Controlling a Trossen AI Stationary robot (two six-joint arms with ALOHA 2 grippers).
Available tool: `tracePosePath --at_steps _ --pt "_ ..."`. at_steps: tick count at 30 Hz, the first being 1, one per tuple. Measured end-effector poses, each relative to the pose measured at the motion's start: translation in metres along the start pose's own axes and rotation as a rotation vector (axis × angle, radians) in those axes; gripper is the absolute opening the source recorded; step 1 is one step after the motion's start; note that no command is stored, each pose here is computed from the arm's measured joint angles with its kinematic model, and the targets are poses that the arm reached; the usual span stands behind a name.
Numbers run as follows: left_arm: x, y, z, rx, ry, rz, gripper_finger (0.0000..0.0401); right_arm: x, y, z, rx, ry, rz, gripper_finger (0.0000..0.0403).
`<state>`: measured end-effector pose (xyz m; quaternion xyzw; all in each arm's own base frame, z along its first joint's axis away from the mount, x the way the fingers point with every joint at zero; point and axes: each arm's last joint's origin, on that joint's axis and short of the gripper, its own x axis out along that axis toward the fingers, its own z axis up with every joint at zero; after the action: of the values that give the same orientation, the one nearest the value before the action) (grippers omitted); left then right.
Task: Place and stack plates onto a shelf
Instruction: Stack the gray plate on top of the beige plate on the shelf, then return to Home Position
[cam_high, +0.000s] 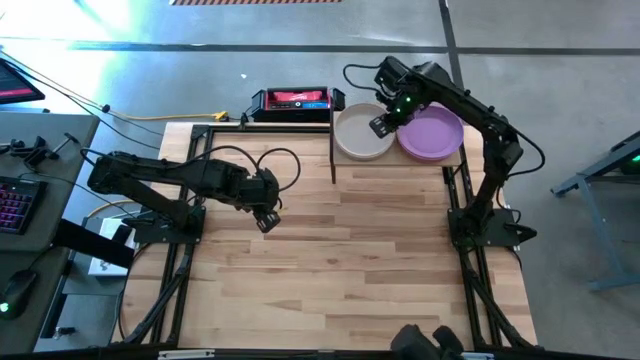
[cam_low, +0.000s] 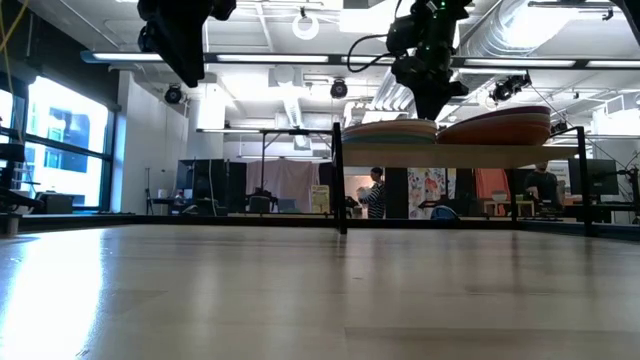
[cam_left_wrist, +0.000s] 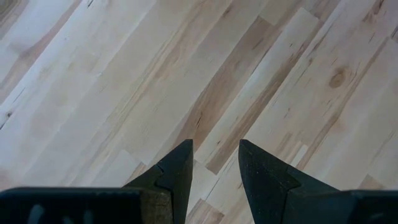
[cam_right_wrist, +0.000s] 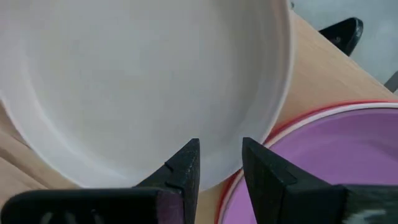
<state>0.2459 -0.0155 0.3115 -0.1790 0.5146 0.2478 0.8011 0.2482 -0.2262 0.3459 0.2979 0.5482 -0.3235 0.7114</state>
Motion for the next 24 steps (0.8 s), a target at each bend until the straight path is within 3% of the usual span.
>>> tracePosePath --at_steps 5,24 --pt "0.0000 0.0000 0.0000 0.000 0.000 0.000 0.0117 0.0023 -0.0109 0.0024 0.037 0.011 -0.009 0.0099" --pt "-0.0001 0.0000 0.0001 0.000 0.000 0.000 0.0117 0.0061 -0.0118 0.0011 0.041 0.060 0.016 0.0099"
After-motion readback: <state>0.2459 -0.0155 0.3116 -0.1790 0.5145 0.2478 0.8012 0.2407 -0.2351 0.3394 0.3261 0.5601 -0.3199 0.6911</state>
